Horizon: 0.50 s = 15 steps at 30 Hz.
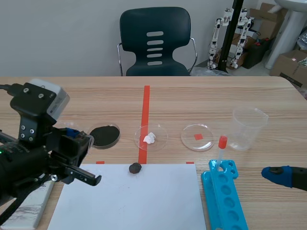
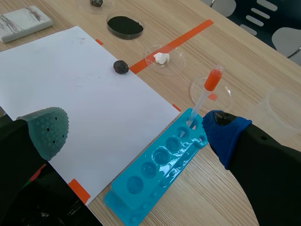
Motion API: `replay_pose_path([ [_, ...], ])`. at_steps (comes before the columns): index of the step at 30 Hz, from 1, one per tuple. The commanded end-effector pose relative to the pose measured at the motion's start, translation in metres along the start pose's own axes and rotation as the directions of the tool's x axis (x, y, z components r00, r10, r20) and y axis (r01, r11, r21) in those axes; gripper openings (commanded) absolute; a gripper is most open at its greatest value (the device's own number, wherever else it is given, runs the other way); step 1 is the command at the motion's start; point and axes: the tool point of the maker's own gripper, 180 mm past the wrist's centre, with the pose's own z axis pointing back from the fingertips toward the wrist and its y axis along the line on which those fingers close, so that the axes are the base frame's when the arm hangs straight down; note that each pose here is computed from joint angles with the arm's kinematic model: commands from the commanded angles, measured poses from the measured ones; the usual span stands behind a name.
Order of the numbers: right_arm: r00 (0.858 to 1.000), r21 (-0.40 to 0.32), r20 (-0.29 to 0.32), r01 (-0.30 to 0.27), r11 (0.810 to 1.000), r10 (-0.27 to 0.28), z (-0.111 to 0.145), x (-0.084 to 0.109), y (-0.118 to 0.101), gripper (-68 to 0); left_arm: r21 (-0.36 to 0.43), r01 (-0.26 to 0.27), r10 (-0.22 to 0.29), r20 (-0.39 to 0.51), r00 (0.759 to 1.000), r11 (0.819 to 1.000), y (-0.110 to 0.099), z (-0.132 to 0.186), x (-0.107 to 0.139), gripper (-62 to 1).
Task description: Pick up the right mineral with the left hand
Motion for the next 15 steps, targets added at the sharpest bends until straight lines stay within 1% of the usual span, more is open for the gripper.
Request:
replay_pose_path([
  [1, 1.0, -0.009, 0.024, 0.001, 1.0, -0.001, 0.0, 0.006, -0.003, -8.4, -0.015, -0.003, 0.003, 0.037, 0.999, 1.0, -0.005, 0.008, 0.01, -54.9],
  [3, 1.0, -0.009, 0.024, 0.001, 1.0, -0.001, 0.0, 0.006, -0.003, -8.4, -0.02, 0.01, -0.009, 0.048, 0.999, 1.0, -0.006, 0.02, 0.013, -54.9],
  [7, 1.0, -0.009, 0.024, 0.001, 1.0, -0.001, 0.0, 0.006, -0.003, -8.4, -0.024, 0.018, -0.017, 0.058, 0.998, 1.0, -0.008, 0.038, 0.014, -54.9],
  [15, 1.0, -0.009, 0.024, 0.001, 1.0, -0.001, 0.0, 0.006, -0.003, -8.4, -0.038, 0.021, -0.019, 0.061, 0.998, 0.999, -0.009, 0.062, 0.002, -55.0],
])
